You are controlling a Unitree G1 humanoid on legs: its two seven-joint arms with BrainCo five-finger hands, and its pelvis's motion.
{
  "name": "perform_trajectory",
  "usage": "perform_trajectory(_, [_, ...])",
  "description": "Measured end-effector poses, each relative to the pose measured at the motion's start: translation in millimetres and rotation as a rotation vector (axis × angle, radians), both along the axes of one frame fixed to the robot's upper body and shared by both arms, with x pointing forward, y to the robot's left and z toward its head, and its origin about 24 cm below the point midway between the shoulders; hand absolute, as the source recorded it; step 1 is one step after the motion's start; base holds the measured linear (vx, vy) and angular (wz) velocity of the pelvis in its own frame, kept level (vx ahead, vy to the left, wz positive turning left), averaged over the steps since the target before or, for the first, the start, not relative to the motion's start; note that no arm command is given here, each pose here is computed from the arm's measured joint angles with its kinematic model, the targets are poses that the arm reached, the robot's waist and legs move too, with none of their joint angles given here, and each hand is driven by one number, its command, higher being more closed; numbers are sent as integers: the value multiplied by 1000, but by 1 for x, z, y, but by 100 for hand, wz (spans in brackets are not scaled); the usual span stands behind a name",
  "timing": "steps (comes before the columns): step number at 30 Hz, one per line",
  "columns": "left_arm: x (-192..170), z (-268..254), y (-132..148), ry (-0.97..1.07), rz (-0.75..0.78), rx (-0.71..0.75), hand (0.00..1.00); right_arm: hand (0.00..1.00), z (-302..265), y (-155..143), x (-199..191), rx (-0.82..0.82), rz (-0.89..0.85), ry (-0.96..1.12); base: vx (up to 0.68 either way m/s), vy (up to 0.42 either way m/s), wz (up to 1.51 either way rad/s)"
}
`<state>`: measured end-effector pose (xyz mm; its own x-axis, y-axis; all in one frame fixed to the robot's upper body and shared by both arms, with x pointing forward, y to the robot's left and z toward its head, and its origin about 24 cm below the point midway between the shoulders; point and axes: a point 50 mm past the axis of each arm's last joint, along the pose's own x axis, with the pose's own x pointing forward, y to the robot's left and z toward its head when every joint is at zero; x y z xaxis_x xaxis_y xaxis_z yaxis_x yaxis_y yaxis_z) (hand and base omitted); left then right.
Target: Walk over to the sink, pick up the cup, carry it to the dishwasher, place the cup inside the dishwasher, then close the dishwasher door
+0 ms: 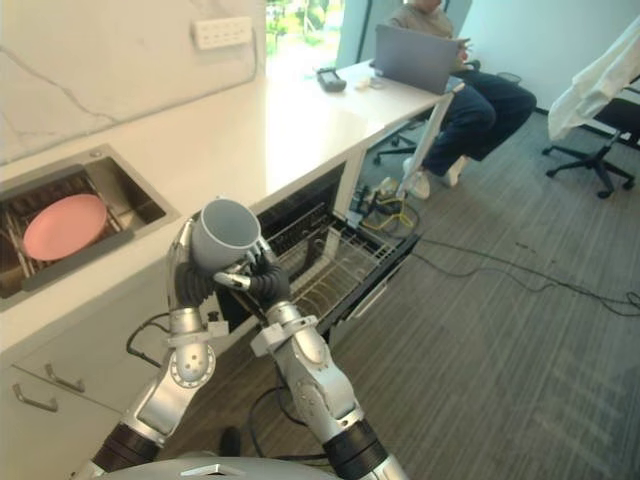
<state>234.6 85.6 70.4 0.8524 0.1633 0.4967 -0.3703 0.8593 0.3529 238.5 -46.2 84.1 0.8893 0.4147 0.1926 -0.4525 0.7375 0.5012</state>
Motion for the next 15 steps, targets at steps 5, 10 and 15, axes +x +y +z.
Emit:
perform_trajectory(5, [-1, -1, -5, 6, -27, 5, 100, 0, 3, 0, 2, 0, -4, -8, 0, 0, 0])
perform_trajectory(10, [-2, -1, -8, 8, -44, 6, 100, 0, 8, 1, 5, 0, -19, -25, 20, -5, 0])
perform_trajectory(15, [-2, -2, -8, 14, -43, 9, 100, 0, 8, -1, 6, 0, -37, -18, 0, 0, 0])
